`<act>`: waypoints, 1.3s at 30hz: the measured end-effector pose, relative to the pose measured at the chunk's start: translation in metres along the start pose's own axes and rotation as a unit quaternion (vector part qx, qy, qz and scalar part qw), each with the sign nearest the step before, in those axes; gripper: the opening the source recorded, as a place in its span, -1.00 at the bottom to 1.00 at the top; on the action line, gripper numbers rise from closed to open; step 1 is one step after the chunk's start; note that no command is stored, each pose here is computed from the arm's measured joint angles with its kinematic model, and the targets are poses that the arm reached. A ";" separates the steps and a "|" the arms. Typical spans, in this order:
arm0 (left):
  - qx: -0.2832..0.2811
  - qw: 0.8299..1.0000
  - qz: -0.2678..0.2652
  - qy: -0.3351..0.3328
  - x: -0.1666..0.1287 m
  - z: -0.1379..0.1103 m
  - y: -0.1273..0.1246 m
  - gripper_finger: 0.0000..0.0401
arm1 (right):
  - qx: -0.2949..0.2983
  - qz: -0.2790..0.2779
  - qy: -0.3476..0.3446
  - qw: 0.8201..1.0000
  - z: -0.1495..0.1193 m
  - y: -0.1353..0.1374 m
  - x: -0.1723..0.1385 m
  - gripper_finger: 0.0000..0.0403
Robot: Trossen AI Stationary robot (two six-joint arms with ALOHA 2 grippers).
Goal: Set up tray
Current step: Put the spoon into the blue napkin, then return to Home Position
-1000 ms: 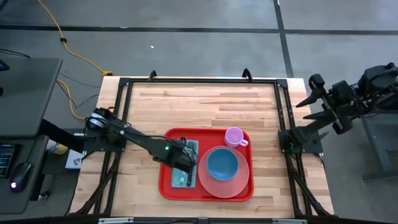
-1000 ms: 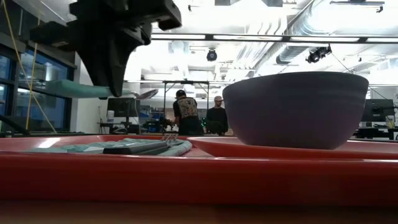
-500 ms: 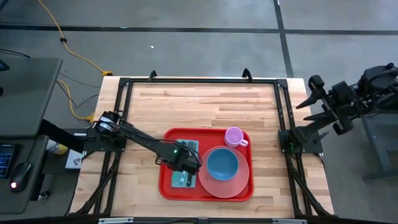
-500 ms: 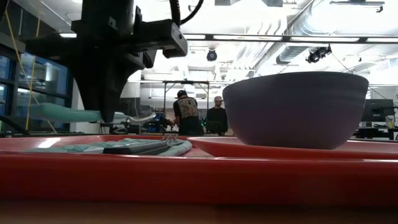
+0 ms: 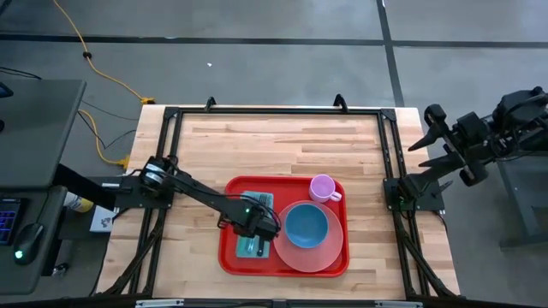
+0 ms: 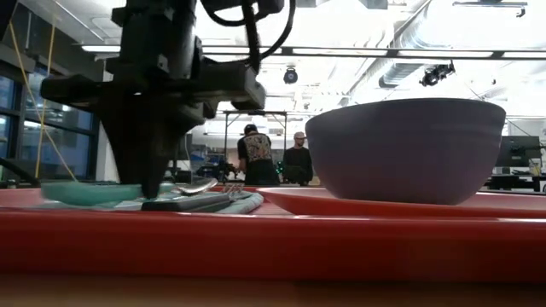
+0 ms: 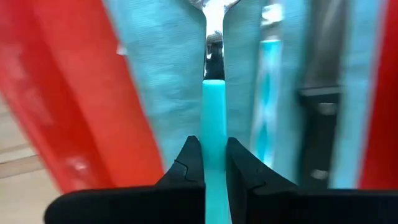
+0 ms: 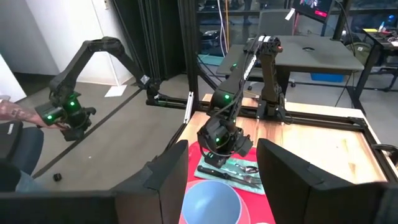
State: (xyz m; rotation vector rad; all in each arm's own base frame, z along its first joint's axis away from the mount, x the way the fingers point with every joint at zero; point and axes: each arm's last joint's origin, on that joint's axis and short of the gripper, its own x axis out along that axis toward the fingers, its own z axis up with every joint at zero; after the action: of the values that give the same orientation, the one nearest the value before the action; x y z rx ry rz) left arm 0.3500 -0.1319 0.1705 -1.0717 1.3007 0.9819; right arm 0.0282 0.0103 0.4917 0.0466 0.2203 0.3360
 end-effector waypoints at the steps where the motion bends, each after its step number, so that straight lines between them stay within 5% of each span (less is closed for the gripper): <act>1: 0.000 1.000 0.008 0.001 0.001 0.000 0.001 -0.76 | 0.000 0.001 0.000 1.000 0.000 0.000 0.000 -0.16; 9: 0.002 1.000 0.007 0.010 0.004 -0.001 0.000 -0.75 | 0.000 0.004 0.001 1.000 0.000 0.000 0.000 -0.16; 20: 0.008 1.000 -0.004 0.015 0.004 -0.001 -0.002 0.02 | -0.005 0.003 0.004 1.000 -0.001 0.000 0.000 -0.16; 33: 0.008 0.999 -0.001 0.035 0.002 -0.002 -0.001 0.07 | -0.007 0.006 0.004 1.000 -0.001 0.000 0.000 -0.16; 39: 0.027 0.999 0.003 -0.020 -0.024 0.000 -0.001 0.08 | -0.010 0.006 0.007 1.000 -0.001 0.000 0.000 -0.16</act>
State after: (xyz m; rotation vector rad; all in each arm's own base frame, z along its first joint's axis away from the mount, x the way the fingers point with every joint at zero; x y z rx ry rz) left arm 0.3503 -0.1311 0.1941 -1.0022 1.2920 0.9621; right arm 0.0278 0.0105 0.4906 0.0266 0.2298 0.3496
